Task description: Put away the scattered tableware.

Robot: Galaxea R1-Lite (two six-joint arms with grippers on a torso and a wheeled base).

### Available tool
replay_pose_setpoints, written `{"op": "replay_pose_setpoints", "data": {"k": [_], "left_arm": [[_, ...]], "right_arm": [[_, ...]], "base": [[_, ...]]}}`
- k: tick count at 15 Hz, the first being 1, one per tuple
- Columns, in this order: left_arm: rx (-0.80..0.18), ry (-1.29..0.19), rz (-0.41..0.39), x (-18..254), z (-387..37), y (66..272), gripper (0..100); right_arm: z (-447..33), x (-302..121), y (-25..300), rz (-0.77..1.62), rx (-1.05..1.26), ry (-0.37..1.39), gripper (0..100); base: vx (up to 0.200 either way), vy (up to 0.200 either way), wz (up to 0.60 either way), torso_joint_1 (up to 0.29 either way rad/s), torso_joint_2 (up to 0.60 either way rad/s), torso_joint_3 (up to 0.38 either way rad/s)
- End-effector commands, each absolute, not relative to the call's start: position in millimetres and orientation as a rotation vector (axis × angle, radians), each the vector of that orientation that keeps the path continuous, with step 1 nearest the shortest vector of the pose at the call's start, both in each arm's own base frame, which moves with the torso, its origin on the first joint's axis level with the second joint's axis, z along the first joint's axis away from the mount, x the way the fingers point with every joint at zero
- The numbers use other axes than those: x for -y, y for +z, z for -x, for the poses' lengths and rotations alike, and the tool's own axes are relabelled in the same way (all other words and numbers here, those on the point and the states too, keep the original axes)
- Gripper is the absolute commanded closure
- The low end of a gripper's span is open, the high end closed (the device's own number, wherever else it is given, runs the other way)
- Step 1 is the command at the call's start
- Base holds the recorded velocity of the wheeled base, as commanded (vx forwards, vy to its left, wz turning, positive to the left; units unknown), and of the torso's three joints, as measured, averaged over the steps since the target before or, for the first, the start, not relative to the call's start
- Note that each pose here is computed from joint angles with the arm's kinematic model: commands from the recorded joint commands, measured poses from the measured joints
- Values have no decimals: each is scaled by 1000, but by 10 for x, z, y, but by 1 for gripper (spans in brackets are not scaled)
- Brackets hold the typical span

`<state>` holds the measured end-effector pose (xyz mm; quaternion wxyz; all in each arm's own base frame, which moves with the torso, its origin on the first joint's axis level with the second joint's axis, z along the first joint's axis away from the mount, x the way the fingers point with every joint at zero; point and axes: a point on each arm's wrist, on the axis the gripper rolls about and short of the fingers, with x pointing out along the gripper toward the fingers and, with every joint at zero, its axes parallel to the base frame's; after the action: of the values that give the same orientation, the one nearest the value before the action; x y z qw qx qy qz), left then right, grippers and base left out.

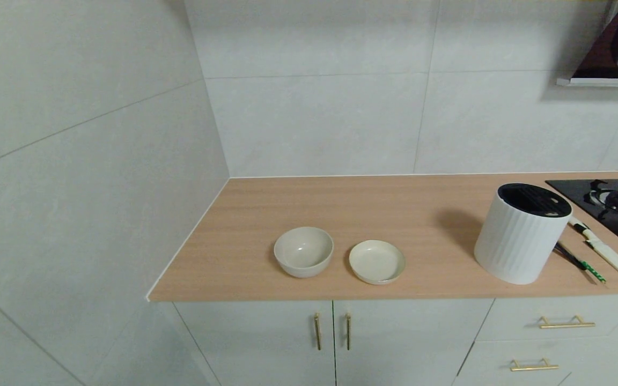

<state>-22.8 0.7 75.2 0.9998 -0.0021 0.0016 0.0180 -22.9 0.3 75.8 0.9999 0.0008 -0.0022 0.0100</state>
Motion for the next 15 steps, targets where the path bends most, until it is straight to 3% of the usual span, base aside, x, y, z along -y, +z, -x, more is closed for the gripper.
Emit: {"op": "replay_pose_setpoints", "data": {"k": [1,9,15], "left_arm": [[-3,37,5,-8,228,752,0],[-3,37,5,-8,228,752,0],[-3,37,5,-8,228,752,0]], "right_arm": [[228,-4,760,-1,5,20,0],[228,-4,758,-3,3,20,0],[228,-4,760,-3,5,20,0]], "base": [[0,0,0,0,0,0],[0,0,0,0,0,0],[0,0,0,-145,320,168]]}}
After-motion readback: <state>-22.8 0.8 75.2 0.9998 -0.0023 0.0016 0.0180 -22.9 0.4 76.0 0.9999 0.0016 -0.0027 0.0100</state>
